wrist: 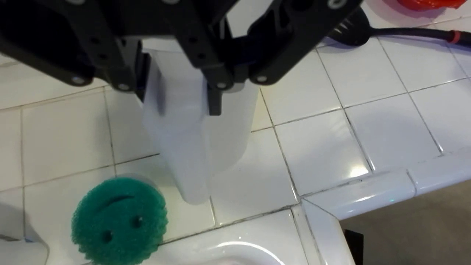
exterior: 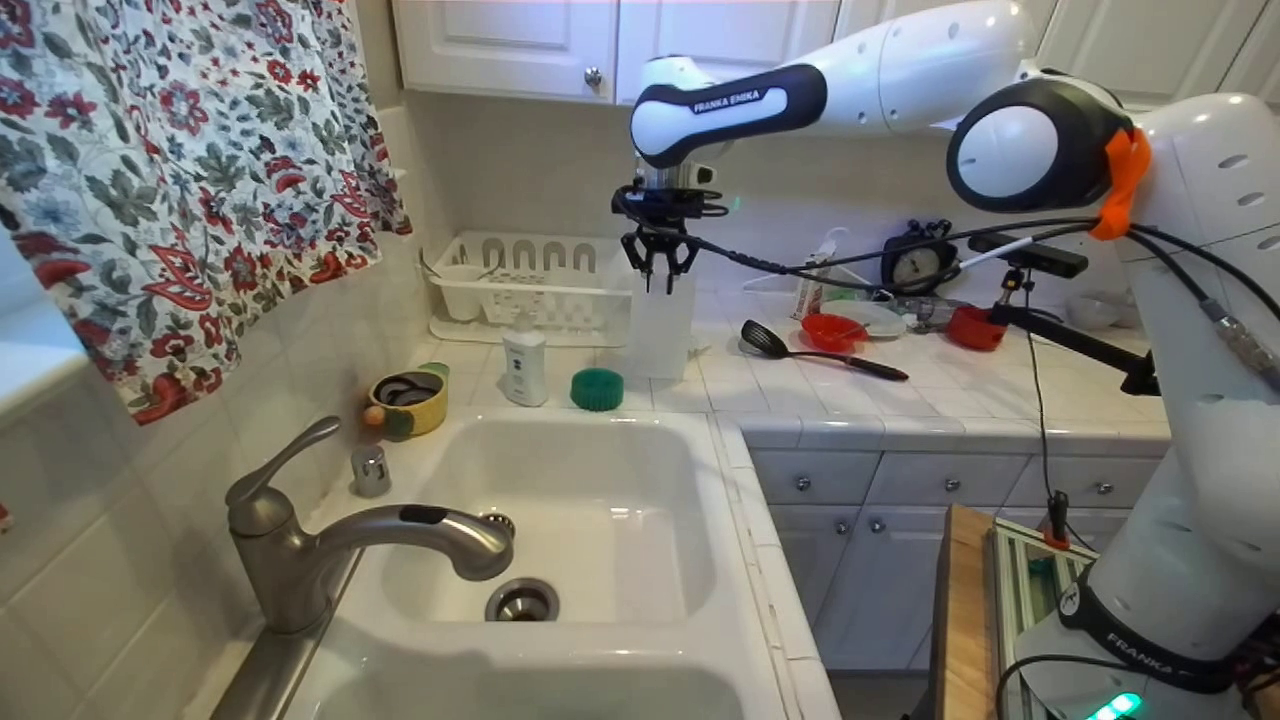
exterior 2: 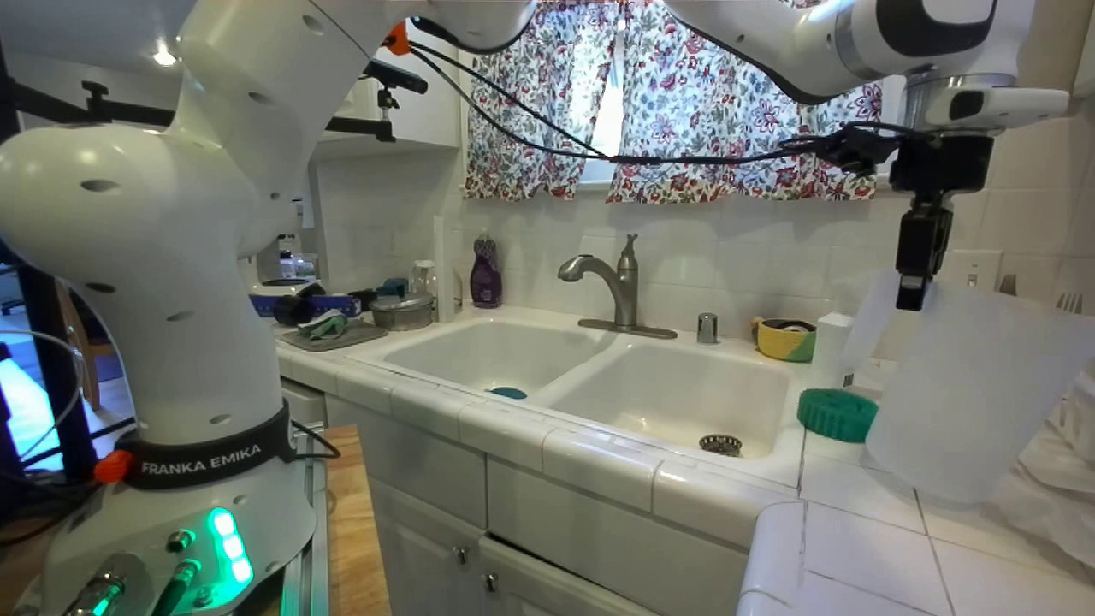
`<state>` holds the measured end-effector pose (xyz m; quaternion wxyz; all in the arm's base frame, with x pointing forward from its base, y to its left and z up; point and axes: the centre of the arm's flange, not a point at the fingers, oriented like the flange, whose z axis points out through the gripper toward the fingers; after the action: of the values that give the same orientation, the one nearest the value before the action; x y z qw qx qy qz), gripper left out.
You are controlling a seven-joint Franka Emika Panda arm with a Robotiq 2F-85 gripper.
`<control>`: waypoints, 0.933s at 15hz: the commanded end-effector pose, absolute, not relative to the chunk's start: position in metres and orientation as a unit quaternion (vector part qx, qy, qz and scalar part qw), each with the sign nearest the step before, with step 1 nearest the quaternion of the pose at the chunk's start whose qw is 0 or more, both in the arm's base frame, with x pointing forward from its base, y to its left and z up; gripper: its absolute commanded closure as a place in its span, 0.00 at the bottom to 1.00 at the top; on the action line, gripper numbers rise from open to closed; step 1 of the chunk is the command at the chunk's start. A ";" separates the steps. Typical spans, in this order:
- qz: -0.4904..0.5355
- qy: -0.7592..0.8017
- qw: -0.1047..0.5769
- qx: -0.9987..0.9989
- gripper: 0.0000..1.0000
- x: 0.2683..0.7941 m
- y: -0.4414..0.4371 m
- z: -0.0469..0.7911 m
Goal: Pour out the contents from the jar into the right sink
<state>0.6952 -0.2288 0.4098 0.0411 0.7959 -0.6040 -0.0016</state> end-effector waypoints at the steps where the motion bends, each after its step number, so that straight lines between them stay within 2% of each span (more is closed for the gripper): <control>1: 0.019 -0.608 0.073 0.790 0.91 0.697 -0.223 0.402; 8: 0.041 -0.589 0.108 0.800 0.91 0.701 -0.196 0.396; 14: 0.040 -0.574 0.110 0.810 0.91 0.703 -0.178 0.385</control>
<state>0.7098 -0.1851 0.3910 0.1034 0.8100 -0.5766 0.0274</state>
